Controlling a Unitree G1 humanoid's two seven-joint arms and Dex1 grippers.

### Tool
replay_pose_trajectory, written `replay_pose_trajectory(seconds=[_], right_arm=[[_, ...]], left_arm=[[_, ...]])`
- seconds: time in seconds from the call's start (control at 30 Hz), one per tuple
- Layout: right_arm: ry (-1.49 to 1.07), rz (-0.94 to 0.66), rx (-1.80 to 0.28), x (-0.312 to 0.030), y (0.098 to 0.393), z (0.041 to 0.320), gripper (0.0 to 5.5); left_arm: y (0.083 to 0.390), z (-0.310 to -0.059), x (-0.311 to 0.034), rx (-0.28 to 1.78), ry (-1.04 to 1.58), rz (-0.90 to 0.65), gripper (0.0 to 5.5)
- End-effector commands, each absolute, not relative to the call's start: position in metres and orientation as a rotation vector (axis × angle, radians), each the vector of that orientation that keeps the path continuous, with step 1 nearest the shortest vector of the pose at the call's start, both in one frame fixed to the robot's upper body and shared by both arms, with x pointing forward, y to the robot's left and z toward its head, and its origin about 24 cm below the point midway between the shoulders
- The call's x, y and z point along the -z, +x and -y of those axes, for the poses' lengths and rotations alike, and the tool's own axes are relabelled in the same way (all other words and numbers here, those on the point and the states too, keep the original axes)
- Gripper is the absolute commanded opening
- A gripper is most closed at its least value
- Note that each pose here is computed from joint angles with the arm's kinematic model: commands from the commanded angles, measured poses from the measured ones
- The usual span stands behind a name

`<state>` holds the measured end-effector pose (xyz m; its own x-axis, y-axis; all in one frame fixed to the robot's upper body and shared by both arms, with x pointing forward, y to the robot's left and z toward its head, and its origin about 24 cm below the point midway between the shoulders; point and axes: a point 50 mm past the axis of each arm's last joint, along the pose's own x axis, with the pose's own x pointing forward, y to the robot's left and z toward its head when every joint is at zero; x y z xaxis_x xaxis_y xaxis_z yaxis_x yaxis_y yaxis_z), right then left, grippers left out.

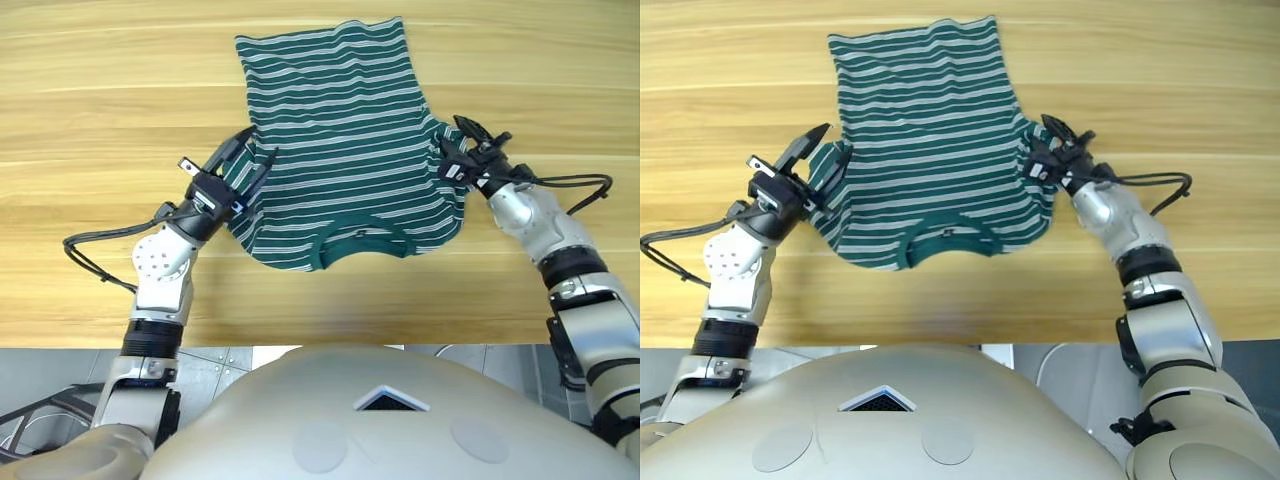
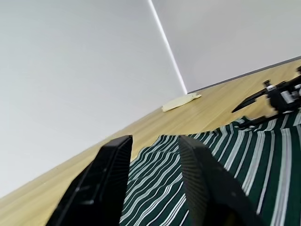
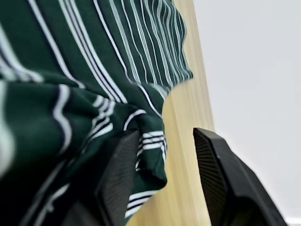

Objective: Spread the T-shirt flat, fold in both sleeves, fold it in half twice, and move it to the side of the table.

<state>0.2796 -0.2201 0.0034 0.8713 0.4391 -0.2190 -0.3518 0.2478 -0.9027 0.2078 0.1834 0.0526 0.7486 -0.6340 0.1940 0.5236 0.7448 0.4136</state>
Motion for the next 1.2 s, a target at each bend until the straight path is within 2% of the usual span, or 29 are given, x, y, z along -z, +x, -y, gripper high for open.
replay_pose_trajectory(seconds=[0.03,0.13,0.2,0.27,0.33,0.47,0.57,0.67,0.77,0.87,1.0,1.2], right_arm=[[-0.922,0.384,-0.553,-0.042,0.268,0.189,2.13],[-0.714,0.541,-0.488,-0.079,0.263,0.179,2.13],[-0.654,0.583,-0.477,-0.094,0.261,0.175,2.13],[-0.654,0.581,-0.471,-0.099,0.261,0.176,2.13],[-0.675,0.568,-0.436,-0.103,0.264,0.182,2.13],[-0.689,0.565,-0.353,-0.112,0.267,0.193,2.13],[-0.696,0.565,-0.336,-0.114,0.265,0.195,2.13],[-0.701,0.559,-0.319,-0.116,0.263,0.2,2.13],[-0.709,0.556,-0.309,-0.116,0.262,0.203,2.13],[-0.711,0.553,-0.295,-0.116,0.262,0.205,2.13],[-0.717,0.547,-0.284,-0.114,0.262,0.206,2.13],[-0.726,0.543,-0.267,-0.111,0.261,0.208,2.13]], left_arm=[[0.209,-0.217,-0.056,0.51,0.47,0.274,2.47],[0.189,-0.247,-0.067,0.453,0.636,0.238,2.47],[0.174,-0.267,-0.07,0.381,0.81,0.161,2.47],[0.156,-0.275,-0.066,0.412,0.987,0.052,2.47],[0.14,-0.27,-0.062,0.522,1.082,-0.044,2.47],[0.118,-0.25,-0.058,0.792,1.123,-0.137,2.47],[0.12,-0.248,-0.048,0.871,1.164,-0.199,2.47],[0.121,-0.261,-0.024,0.848,1.243,-0.323,2.47],[0.121,-0.267,-0.014,0.833,1.293,-0.374,2.47],[0.127,-0.266,-0.01,0.83,1.316,-0.36,2.47],[0.15,-0.257,-0.007,0.82,1.316,-0.271,2.47],[0.169,-0.263,-0.001,0.788,1.325,-0.276,2.47]])
